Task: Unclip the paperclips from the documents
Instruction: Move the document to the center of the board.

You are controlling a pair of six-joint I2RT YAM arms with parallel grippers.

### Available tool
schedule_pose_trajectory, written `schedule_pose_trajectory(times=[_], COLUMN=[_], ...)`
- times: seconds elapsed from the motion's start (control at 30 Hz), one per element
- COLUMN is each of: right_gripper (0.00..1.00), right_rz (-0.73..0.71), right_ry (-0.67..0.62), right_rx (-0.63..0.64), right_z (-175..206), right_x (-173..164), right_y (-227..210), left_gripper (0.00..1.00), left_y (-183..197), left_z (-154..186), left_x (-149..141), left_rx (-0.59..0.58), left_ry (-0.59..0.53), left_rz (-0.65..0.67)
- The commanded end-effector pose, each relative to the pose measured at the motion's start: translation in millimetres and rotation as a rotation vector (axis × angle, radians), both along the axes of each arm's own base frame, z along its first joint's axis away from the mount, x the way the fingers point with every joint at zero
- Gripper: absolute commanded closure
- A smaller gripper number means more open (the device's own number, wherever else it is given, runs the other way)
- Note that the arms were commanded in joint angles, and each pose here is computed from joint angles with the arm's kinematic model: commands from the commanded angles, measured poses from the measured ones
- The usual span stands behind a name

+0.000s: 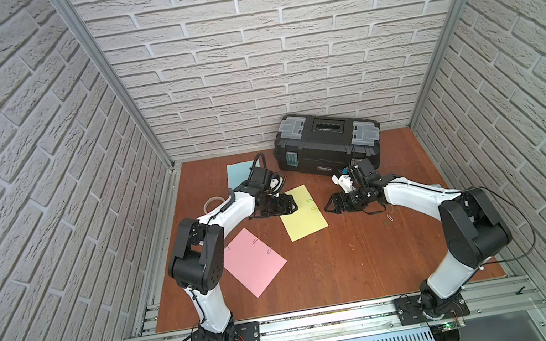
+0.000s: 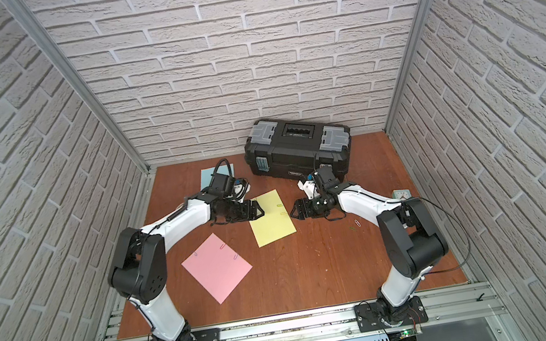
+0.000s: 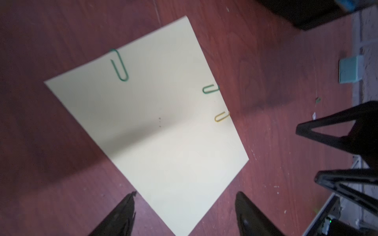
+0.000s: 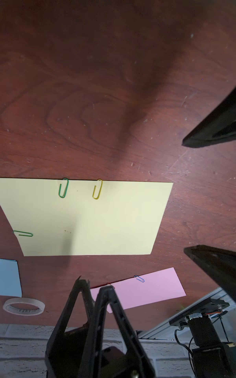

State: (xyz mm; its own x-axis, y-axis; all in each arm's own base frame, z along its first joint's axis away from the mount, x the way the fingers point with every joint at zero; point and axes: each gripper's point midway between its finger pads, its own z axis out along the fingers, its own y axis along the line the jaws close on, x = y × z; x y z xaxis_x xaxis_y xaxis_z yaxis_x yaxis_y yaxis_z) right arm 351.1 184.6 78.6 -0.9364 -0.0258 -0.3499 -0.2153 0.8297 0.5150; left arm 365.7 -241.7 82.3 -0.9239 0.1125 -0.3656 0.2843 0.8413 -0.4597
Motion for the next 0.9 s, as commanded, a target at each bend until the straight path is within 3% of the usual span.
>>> schedule_pose_trajectory(times=[0.0, 0.43, 0.87], right_gripper=[0.24, 0.3, 0.33], right_rz=[0.053, 0.049, 0.052], right_ry=[-0.051, -0.024, 0.036], right_rx=[0.001, -0.079, -0.118], right_z=[-1.1, -37.7, -57.5], right_x=[14.7, 29.8, 19.2], right_y=[20.9, 41.5, 37.9], left_gripper=[0.23, 0.25, 0.29], left_y=[16.4, 27.0, 11.8], left_z=[-3.7, -37.2, -64.6], left_x=[19.5, 58.8, 46.9], left_rx=[-0.036, 0.02, 0.053], left_ry=[-0.035, -0.033, 0.054], left_rz=[0.112, 0.164, 0.095])
